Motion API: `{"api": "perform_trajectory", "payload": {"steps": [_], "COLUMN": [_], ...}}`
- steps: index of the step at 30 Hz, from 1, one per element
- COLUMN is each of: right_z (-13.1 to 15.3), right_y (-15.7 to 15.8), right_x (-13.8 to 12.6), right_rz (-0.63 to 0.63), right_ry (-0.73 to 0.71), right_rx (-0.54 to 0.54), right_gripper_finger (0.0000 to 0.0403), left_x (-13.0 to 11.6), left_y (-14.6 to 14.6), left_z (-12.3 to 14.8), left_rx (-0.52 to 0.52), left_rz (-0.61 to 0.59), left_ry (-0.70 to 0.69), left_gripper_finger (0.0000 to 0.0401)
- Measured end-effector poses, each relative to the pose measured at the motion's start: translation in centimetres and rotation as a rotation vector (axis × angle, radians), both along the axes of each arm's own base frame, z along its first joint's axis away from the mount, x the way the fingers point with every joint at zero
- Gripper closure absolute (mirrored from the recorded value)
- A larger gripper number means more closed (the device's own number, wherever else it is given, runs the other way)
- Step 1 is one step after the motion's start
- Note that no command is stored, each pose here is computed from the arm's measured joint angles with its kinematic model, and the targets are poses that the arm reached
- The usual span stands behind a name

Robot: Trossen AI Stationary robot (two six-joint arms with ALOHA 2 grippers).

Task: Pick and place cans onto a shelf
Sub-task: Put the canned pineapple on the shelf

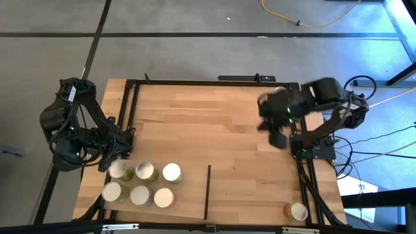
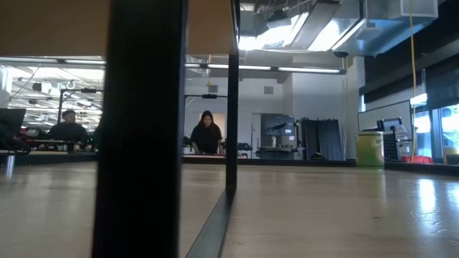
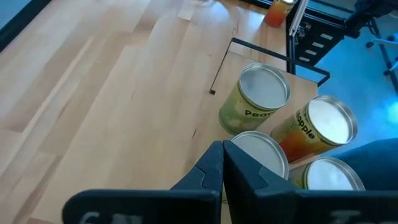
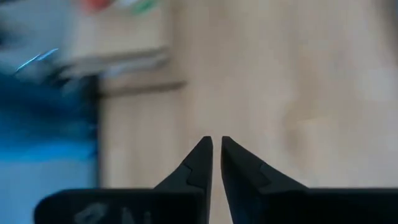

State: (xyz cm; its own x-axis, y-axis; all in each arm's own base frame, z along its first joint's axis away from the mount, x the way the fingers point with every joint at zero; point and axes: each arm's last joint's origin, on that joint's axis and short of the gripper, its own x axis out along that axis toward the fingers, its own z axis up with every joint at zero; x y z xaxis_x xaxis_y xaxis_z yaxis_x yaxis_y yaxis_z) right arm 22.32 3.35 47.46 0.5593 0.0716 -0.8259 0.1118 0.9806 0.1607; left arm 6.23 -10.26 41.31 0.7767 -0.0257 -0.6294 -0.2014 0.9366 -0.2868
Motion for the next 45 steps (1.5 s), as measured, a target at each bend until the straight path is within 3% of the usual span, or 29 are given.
{"api": "perform_trajectory", "payload": {"steps": [4,8,13,17,30,40,45], "right_z": [-1.5,-4.0,-7.0,-9.0,-15.3,-15.9,-15.8], "right_y": [2.7,5.3,8.3,9.7,11.0,12.7,13.1], "right_x": [-1.4,-2.5,-4.0,-4.4,-3.1,-2.6,-2.9], "right_rz": [0.14,0.235,0.444,0.526,0.401,0.505,0.531], "right_ry": [0.12,0.328,0.552,0.653,0.747,0.628,0.612], "right_rx": [0.22,0.413,0.538,0.562,0.563,0.594,0.574], "right_gripper_finger": [0.0366,0.0366,0.0366,0.0366,0.0366,0.0368,0.0396], "left_x": [0.0,0.0,0.1,0.0,0.1,0.1,0.1], "left_y": [0.1,0.1,0.2,0.2,-0.2,-0.2,-0.2], "left_z": [0.0,0.1,0.2,0.2,0.3,0.3,0.3], "left_rx": [-0.021,-0.047,-0.039,-0.035,-0.084,-0.084,-0.083], "left_rz": [0.02,0.061,0.086,0.064,0.053,0.045,0.047], "left_ry": [-0.006,-0.032,-0.073,-0.052,-0.045,-0.034,-0.038], "left_gripper_finger": [0.0401,0.0401,0.0401,0.0401,0.0401,0.0401,0.0401]}}
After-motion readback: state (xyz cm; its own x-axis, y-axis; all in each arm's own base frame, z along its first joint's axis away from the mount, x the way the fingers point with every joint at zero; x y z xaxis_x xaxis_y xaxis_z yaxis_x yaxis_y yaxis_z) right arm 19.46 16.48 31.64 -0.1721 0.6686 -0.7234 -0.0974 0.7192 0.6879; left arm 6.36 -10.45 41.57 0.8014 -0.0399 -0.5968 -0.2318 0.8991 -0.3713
